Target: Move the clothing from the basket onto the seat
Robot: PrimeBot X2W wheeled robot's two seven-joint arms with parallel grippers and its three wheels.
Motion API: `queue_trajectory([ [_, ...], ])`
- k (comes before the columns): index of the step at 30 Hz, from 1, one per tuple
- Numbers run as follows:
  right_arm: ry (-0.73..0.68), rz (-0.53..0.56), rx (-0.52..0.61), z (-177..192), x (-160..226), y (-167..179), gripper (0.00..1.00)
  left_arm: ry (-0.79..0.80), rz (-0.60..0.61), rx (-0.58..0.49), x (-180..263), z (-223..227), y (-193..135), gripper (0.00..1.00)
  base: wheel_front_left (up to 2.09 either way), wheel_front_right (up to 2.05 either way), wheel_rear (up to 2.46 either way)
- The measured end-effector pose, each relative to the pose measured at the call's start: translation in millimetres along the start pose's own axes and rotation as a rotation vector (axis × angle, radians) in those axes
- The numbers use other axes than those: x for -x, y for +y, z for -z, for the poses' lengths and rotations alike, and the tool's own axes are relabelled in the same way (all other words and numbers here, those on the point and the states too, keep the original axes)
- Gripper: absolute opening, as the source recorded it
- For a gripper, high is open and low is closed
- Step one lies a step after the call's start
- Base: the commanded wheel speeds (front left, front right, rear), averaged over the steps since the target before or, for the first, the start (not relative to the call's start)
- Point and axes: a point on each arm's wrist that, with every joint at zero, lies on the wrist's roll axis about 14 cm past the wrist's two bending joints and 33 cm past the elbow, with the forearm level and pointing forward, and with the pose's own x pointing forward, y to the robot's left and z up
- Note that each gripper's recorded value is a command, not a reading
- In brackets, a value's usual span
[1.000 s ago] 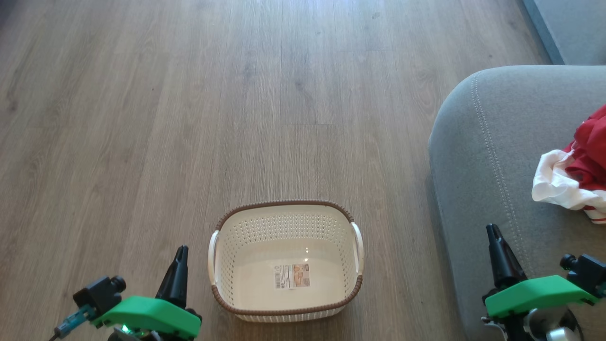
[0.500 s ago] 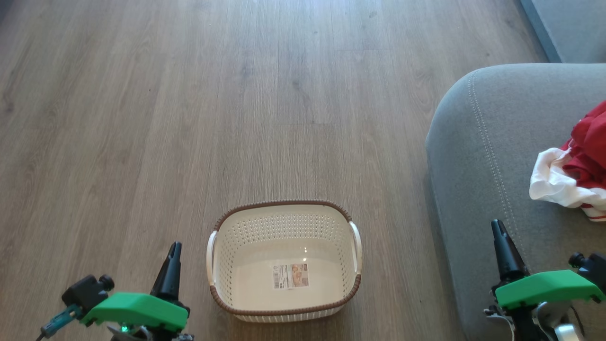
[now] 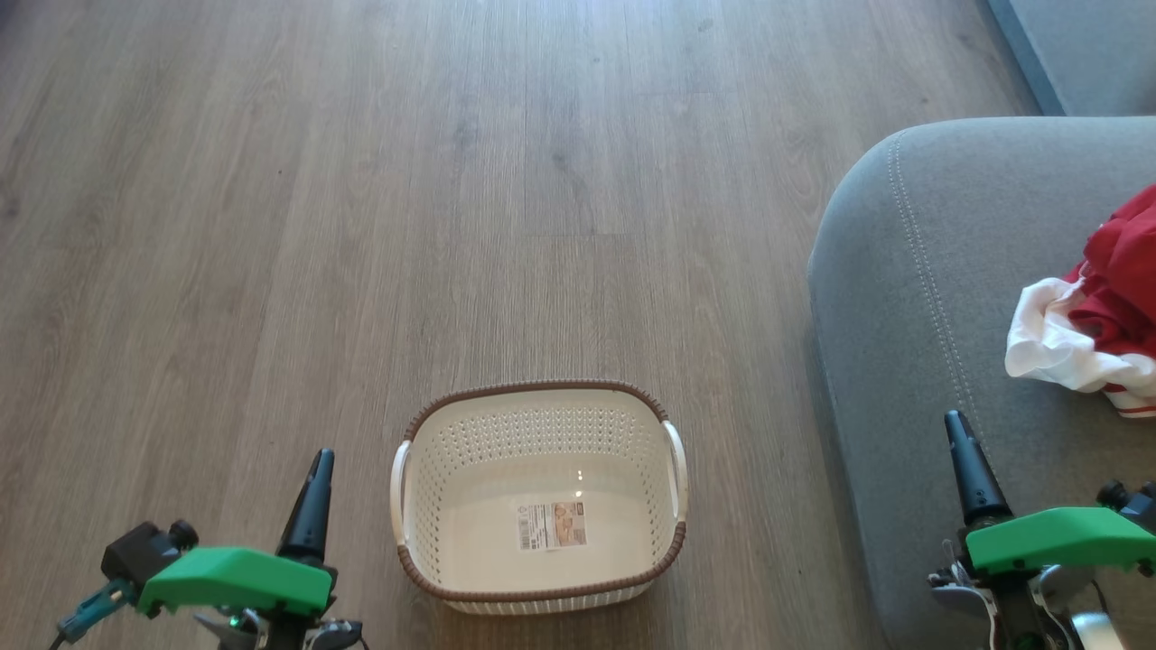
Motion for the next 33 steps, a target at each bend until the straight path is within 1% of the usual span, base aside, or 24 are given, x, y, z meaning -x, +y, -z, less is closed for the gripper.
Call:
queue_trajectory([
  [9, 0.001, 0.007, -0.094, -0.6, -0.4, -1.4, 0.0, 0.008, 0.021, 0.085, -4.4, -1.8, -5.2, 0.0, 0.0, 0.0, 0.0],
  [17, -0.003, 0.006, -0.207, -1.8, -2.4, 0.1, 0.0, 0.011, 0.02, 0.184, -5.4, -4.5, -3.1, 0.0, 0.0, 0.0, 0.0],
  [24, -0.012, 0.006, -0.286, -6.0, -3.5, -0.9, 0.0, 0.005, 0.042, 0.261, -10.7, -10.3, -9.0, 0.0, 0.0, 0.0, 0.0],
  [33, -0.015, -0.003, -0.388, -9.1, -4.7, 0.7, 0.0, 0.011, 0.046, 0.357, -11.7, -11.4, -7.4, 0.0, 0.0, 0.0, 0.0],
])
